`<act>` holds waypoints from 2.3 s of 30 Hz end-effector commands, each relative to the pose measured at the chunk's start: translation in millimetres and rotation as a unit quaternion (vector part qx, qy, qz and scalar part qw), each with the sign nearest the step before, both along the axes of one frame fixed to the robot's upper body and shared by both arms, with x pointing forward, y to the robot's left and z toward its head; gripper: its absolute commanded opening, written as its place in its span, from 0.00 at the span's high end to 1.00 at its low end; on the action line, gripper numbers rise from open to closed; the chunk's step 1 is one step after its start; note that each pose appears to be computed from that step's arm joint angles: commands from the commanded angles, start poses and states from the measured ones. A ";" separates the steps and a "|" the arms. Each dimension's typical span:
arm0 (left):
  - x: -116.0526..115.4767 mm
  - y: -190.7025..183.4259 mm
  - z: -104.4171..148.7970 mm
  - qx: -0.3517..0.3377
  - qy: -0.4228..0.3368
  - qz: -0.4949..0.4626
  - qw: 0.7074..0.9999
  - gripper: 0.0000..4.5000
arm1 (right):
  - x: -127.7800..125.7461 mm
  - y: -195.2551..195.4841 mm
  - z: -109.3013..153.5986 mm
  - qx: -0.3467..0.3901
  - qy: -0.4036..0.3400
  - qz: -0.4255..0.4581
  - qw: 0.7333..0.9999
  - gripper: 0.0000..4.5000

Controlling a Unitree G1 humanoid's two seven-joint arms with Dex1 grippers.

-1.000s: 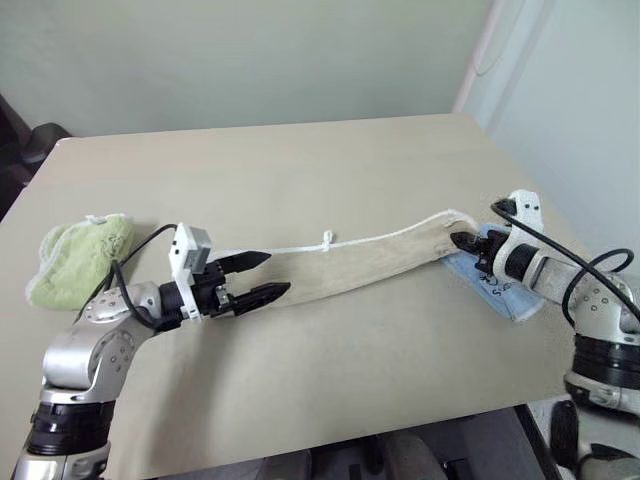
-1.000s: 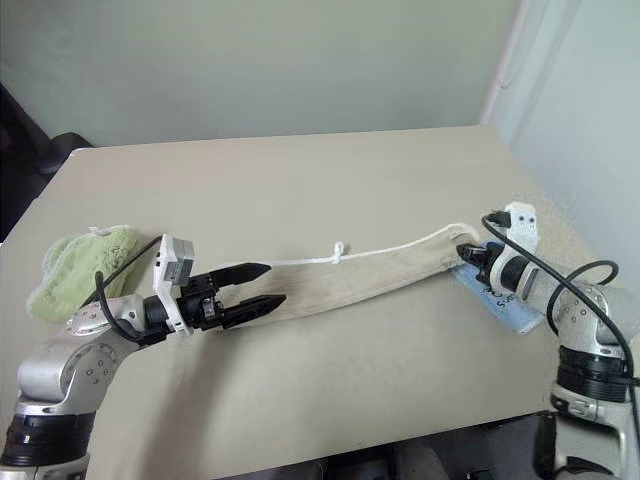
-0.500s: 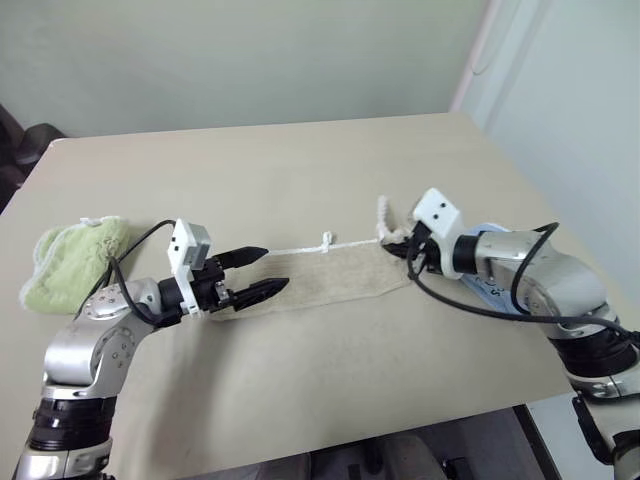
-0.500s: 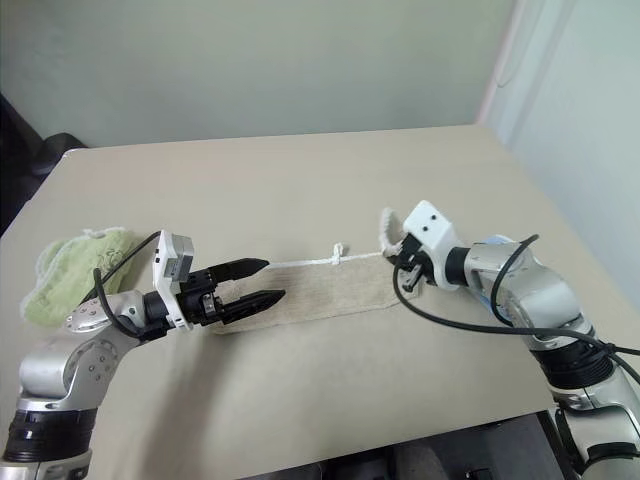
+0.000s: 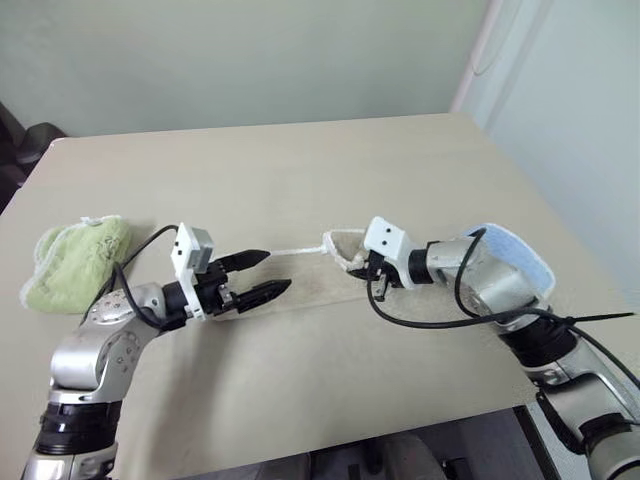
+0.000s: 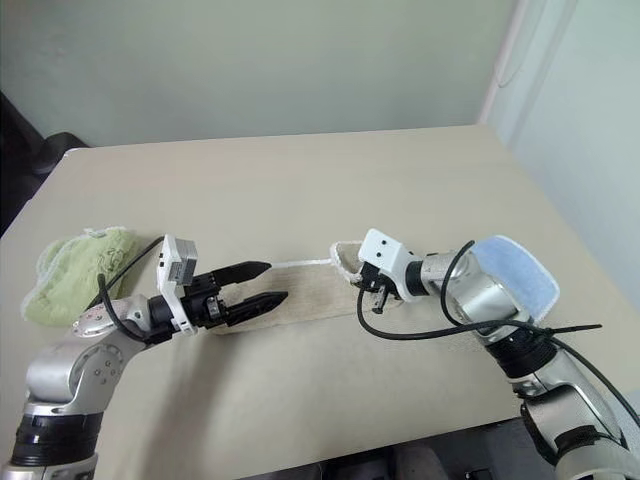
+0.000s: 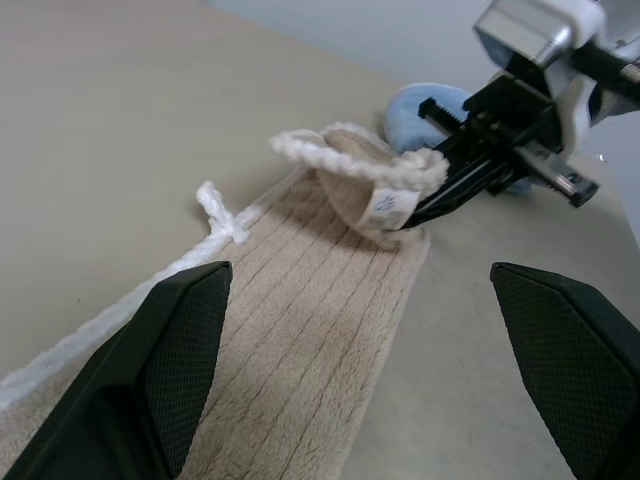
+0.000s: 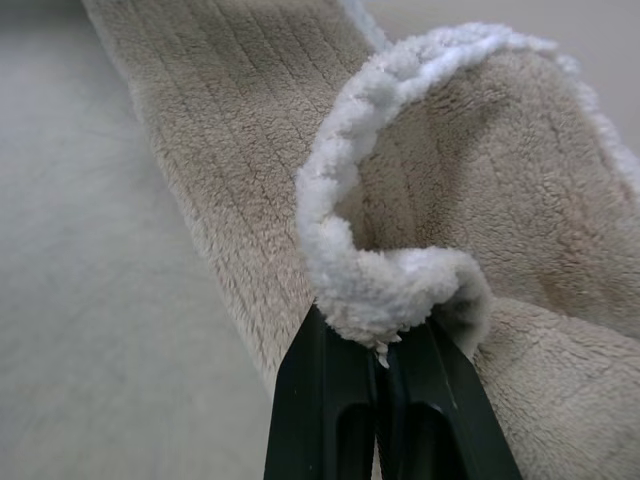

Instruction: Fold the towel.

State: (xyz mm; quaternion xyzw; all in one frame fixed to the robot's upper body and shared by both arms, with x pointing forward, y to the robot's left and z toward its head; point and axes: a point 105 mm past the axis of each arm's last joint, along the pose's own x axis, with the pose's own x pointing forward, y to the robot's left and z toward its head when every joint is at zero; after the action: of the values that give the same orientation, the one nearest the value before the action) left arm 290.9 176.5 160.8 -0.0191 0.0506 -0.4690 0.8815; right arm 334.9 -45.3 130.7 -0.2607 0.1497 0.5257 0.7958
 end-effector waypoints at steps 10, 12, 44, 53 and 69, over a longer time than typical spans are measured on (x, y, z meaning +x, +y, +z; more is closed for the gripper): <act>-3.7 -5.9 7.3 -0.002 -0.023 -0.012 1.000 0.00 | -2.2 -7.5 16.7 0.022 -0.021 -0.006 1.000 0.99; -3.0 -8.1 5.7 -0.003 -0.022 -0.016 1.000 0.00 | -1.0 -7.0 15.2 0.025 -0.023 -0.015 0.999 0.99; -4.6 -5.5 -0.5 -0.008 -0.016 -0.007 1.000 0.00 | -7.9 -78.6 63.5 0.208 0.091 -0.173 0.958 0.01; 4.9 -11.1 1.0 -0.010 -0.020 -0.019 1.000 0.00 | 2.7 -72.8 35.3 0.289 0.214 -0.260 0.896 0.37; 1.4 -9.1 -0.5 -0.009 -0.022 -0.013 1.000 0.00 | 18.3 -50.2 33.2 0.304 0.233 -0.261 0.886 0.46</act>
State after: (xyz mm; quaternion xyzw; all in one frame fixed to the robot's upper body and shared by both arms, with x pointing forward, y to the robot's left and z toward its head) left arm 294.0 167.6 147.9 -0.0333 0.0544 -0.4812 0.8743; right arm 350.2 -99.8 150.1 0.1797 0.2520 0.3543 0.8825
